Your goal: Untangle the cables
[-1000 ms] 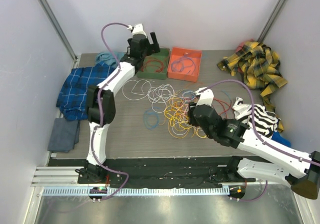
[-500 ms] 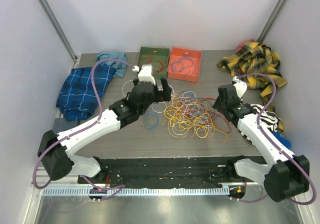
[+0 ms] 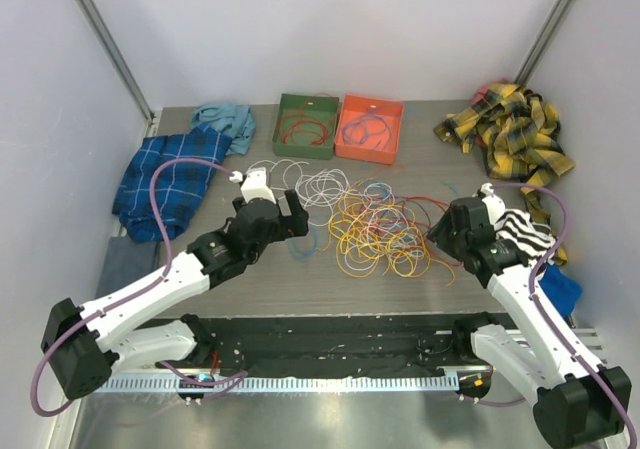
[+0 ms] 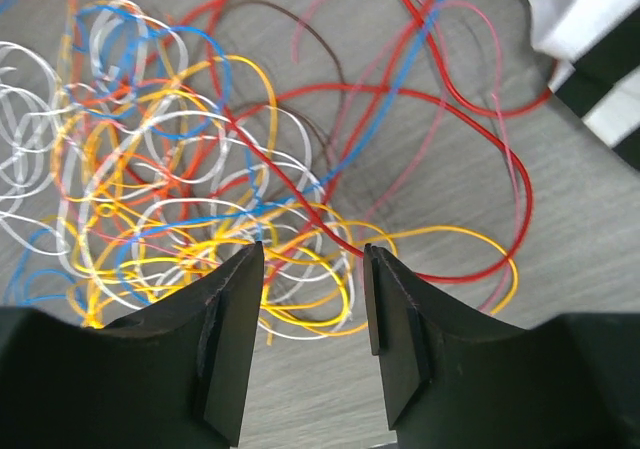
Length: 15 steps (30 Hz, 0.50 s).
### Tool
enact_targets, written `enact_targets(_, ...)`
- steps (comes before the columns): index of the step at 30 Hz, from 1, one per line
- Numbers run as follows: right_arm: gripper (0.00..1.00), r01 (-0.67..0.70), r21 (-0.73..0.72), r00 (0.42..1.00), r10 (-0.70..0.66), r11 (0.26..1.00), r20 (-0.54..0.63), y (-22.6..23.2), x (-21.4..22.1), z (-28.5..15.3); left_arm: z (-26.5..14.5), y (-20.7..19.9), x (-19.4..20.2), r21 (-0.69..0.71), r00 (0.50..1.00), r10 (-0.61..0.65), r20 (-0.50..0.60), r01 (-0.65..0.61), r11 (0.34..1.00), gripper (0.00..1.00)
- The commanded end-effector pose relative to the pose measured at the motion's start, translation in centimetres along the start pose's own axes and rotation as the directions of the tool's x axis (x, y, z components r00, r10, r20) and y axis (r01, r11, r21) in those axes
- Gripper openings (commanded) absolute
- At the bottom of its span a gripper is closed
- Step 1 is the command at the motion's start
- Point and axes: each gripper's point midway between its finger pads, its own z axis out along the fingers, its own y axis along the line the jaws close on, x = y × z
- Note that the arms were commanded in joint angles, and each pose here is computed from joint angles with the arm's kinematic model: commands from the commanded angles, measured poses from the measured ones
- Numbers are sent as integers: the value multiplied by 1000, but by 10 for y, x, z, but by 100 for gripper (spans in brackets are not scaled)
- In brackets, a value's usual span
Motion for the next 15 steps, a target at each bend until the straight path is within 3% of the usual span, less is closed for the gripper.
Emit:
enact_targets(1, 54, -26, 90, 998, 31, 996, -54, -25, 23, 5, 6, -3, 14, 10, 999, -41, -35, 41, 999, 100)
enact_targets(8, 56, -170, 37, 983, 172, 985, -60, -18, 35, 8, 6, -6, 23, 13, 997, -49, -57, 50, 999, 100)
enact_targets(15, 66, -318, 77, 947, 320, 945, -21, -32, 48, 23, 7, -4, 32, 8, 995, -63, -78, 64, 998, 100)
